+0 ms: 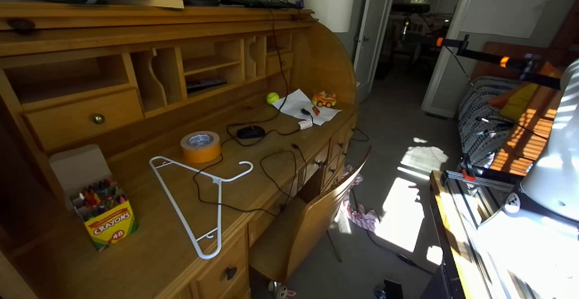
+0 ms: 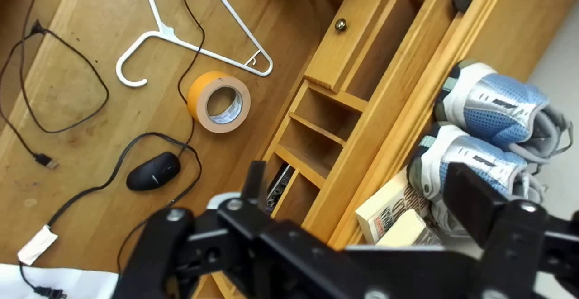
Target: Take the book off of the top
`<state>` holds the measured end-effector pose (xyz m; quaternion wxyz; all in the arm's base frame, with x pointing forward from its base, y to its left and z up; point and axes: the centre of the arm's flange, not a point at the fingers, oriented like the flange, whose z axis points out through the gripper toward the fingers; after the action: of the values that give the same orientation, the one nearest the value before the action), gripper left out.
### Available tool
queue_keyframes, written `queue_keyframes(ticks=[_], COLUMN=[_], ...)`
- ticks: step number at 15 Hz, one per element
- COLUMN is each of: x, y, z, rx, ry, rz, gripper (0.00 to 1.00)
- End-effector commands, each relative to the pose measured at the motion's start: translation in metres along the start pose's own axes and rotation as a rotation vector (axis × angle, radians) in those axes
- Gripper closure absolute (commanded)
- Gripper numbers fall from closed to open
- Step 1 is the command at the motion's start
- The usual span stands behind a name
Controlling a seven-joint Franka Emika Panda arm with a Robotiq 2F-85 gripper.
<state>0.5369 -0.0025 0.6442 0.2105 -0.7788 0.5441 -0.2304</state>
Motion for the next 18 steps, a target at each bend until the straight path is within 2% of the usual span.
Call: queue_keyframes(ticks=[1, 7, 10, 12, 14, 18], x=[0.002, 0.004, 0.012, 0.022, 0.030, 0.042], y=[-0.001, -0.002, -0.025, -0.041, -0.052, -0.072], z=[0.000, 0.000, 0.020, 0.036, 0.053, 0.087], rx=[0.003, 0.009, -0.031, -0.054, -0.059, 0.003], ry=[-0.002, -0.007, 0.126, 0.176, 0.204, 0.219], rz=[0.031, 0.065, 0.195, 0.288, 0.392, 0.607], gripper=[0.00, 0.00, 0.00, 0.00, 0.00, 0.00])
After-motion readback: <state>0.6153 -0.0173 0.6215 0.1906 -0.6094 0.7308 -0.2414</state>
